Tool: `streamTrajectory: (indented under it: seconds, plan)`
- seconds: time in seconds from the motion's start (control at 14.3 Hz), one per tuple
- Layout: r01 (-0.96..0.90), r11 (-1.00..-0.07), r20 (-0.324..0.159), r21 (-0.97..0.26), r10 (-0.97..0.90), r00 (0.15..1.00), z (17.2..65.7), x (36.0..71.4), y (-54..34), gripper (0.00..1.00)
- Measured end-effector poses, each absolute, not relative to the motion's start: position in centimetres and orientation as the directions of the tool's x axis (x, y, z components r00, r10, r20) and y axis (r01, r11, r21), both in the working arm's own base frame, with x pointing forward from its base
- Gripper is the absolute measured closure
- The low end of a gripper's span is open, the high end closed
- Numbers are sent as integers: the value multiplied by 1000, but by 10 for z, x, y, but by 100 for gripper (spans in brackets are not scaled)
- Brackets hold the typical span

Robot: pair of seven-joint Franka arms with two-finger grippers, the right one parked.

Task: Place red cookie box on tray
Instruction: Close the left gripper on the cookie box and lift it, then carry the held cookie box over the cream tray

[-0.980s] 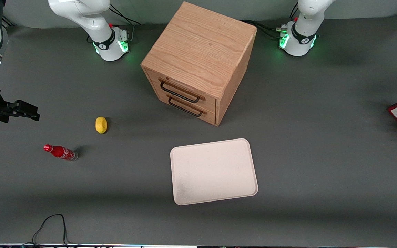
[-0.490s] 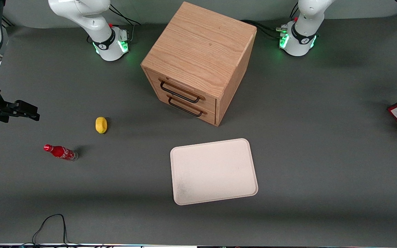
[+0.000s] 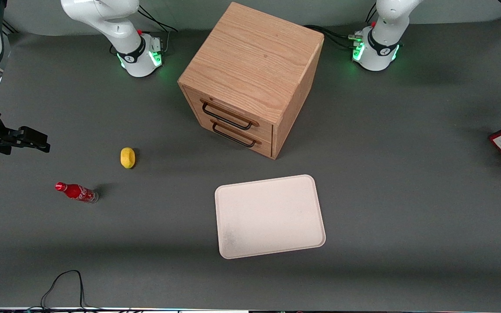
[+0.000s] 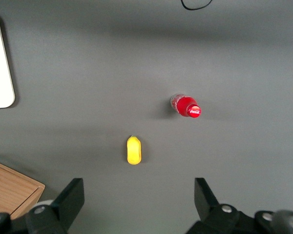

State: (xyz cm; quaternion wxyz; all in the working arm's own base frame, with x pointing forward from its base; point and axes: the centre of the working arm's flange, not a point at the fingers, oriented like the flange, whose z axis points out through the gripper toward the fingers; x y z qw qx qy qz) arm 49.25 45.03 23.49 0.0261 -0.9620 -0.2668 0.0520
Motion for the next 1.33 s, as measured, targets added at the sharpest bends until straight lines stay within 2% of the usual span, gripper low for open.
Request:
streamTrajectory:
  seconds: [0.07,0.42,0.56,0.77,1.12,1.33]
  plan:
    - [508,-858,-87,-78,513,854,235,492,450,95]
    - [494,-866,-88,-77,499,862,239,493,450,95]
    - [489,-869,-115,-73,495,861,258,493,447,95]
    - [480,-874,-149,-73,485,862,333,493,430,95]
    - [459,-885,-214,-83,465,859,483,468,381,95]
    - [449,-889,-211,-85,457,864,522,463,367,95]
